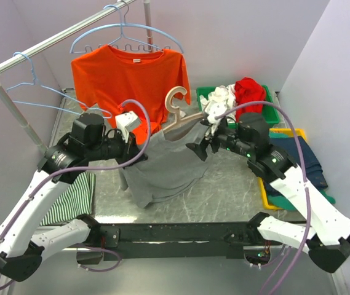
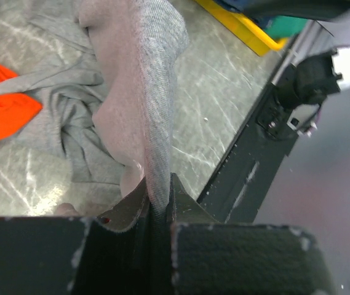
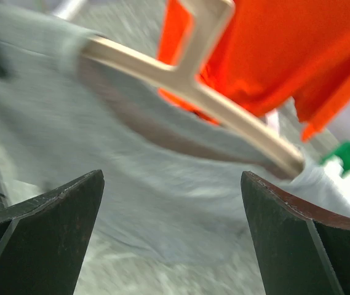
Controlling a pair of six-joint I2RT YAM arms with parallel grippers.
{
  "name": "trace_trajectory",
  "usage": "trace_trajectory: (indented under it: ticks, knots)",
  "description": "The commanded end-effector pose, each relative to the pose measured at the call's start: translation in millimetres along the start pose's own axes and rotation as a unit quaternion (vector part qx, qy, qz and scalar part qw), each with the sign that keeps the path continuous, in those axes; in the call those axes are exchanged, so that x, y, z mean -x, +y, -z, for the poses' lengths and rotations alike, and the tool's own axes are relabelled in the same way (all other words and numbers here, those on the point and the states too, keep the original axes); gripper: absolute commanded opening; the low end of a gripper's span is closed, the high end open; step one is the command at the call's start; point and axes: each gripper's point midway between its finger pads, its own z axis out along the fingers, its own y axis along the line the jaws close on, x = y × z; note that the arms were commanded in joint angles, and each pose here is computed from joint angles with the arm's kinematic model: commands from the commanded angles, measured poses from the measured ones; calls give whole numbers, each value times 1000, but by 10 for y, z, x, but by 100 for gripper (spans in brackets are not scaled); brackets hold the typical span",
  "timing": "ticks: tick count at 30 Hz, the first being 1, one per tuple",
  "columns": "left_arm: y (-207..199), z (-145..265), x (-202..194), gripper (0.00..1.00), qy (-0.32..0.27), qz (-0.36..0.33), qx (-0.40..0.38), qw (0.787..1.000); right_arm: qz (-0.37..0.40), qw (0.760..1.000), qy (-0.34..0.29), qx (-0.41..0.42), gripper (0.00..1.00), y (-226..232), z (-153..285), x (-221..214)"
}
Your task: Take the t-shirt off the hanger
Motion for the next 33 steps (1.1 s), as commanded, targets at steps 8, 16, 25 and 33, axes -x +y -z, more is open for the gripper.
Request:
trace_trajectory:
  ticks: [8,16,25,33]
  knots:
    - [-193,35,-95,1,3,-32,-28,999,93,993,-7,-72,99,-357,37,461]
    - [-259,71,-55,1,0,-38,-37,999,97,992,58,55,96,33,-82,130]
    - [-296,86,-96,1,3,-38,-42,998,92,989,74,90,89,94,-199,100]
    - [-295,80,-137,1,8,-29,-40,999,92,990,56,92,79,70,-362,160]
